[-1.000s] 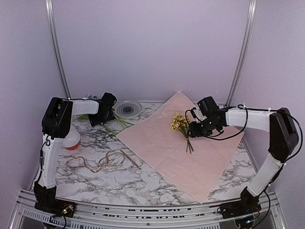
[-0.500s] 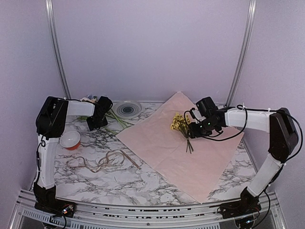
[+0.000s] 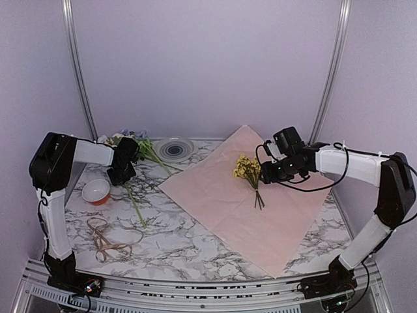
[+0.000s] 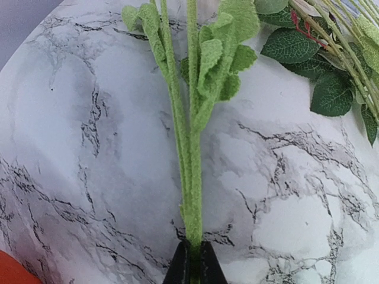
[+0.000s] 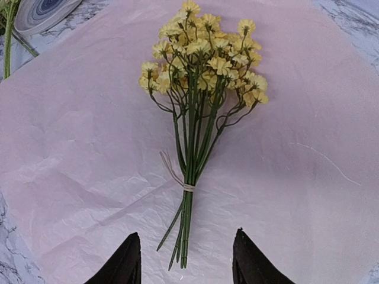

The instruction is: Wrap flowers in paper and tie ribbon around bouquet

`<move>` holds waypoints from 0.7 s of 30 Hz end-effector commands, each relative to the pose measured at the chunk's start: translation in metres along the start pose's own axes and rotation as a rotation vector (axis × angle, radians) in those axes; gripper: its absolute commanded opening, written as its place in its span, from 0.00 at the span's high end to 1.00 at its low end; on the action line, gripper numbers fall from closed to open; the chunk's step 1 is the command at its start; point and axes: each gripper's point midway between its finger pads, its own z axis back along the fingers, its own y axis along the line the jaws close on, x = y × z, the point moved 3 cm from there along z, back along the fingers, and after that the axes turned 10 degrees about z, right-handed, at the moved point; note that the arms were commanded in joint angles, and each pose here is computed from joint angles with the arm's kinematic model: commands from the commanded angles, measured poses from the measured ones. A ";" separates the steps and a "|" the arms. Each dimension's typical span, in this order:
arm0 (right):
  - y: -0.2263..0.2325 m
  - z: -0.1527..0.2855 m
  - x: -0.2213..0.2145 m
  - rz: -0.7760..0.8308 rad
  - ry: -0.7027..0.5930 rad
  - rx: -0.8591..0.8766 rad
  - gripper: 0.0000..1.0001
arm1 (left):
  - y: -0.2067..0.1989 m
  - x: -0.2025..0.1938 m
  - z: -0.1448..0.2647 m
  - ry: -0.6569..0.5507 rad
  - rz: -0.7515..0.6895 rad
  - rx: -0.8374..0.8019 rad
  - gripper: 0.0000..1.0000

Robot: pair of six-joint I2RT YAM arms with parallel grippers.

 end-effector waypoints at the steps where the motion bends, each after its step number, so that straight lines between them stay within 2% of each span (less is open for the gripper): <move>1: 0.003 0.010 0.004 0.014 -0.028 0.000 0.49 | 0.013 -0.019 0.003 0.076 0.000 -0.004 1.00; 4: 0.004 0.011 0.004 0.019 -0.026 0.000 0.49 | 0.007 -0.008 0.021 0.036 0.040 -0.081 1.00; 8: 0.010 0.016 0.007 0.038 -0.041 0.011 0.49 | -0.004 0.021 0.071 -0.106 0.090 -0.214 1.00; 16: 0.059 0.045 0.039 0.187 -0.216 0.105 0.49 | -0.030 0.051 0.184 -0.379 0.127 -0.517 1.00; 18: 0.083 0.061 0.049 0.257 -0.294 0.192 0.49 | -0.035 0.051 0.214 -0.429 0.121 -0.603 1.00; 21: 0.138 0.096 0.062 0.388 -0.445 0.428 0.49 | -0.049 0.046 0.263 -0.479 0.109 -0.788 1.00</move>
